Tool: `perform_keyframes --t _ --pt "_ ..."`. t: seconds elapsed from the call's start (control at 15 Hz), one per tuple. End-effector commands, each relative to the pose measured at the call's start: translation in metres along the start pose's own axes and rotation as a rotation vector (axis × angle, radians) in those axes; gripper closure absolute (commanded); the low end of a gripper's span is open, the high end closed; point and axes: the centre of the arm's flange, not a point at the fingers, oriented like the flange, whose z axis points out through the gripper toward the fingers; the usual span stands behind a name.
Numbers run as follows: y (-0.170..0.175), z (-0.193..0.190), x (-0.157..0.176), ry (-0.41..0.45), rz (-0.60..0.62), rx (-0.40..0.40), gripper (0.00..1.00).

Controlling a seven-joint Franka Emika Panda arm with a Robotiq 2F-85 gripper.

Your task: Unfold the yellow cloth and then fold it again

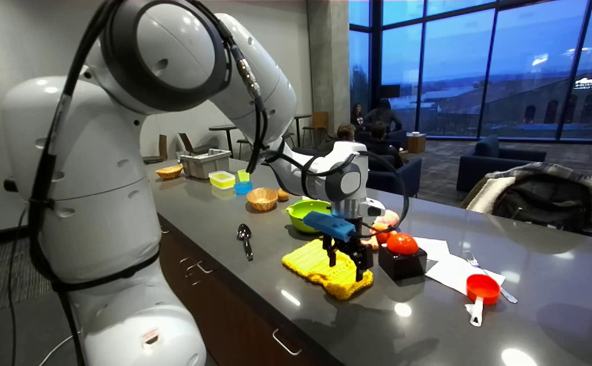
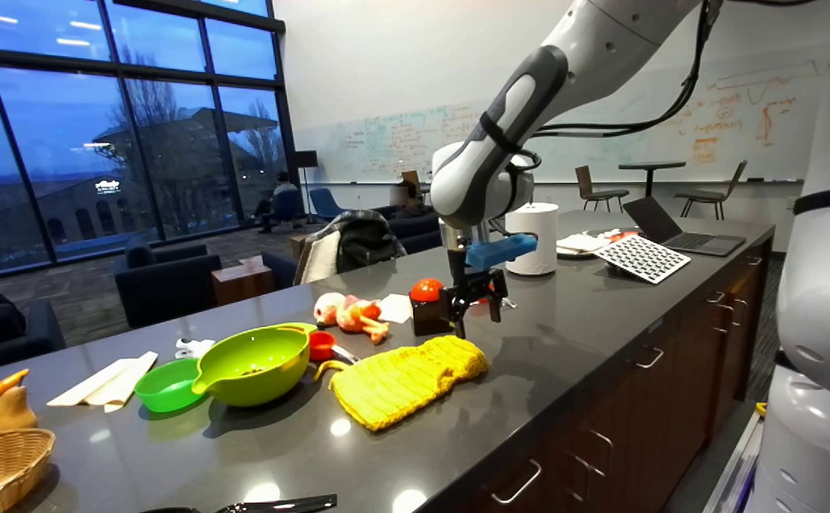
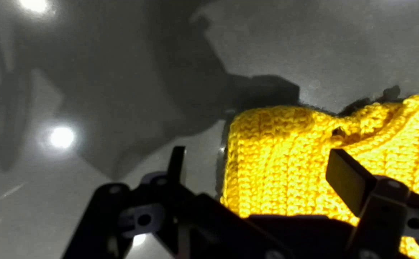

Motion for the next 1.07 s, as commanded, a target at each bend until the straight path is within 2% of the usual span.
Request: perform_keyframes --t 0.0,0.87,0.93,1.0 --pt "0.003 0.014 0.017 -0.04 -0.053 0.027 0.0" --pt "0.017 0.073 0.041 -0.098 -0.167 0.127 0.0" --pt "0.017 0.075 0.041 -0.099 -0.165 0.139 0.25" --pt "0.017 0.078 0.041 -0.099 -0.164 0.145 0.26"
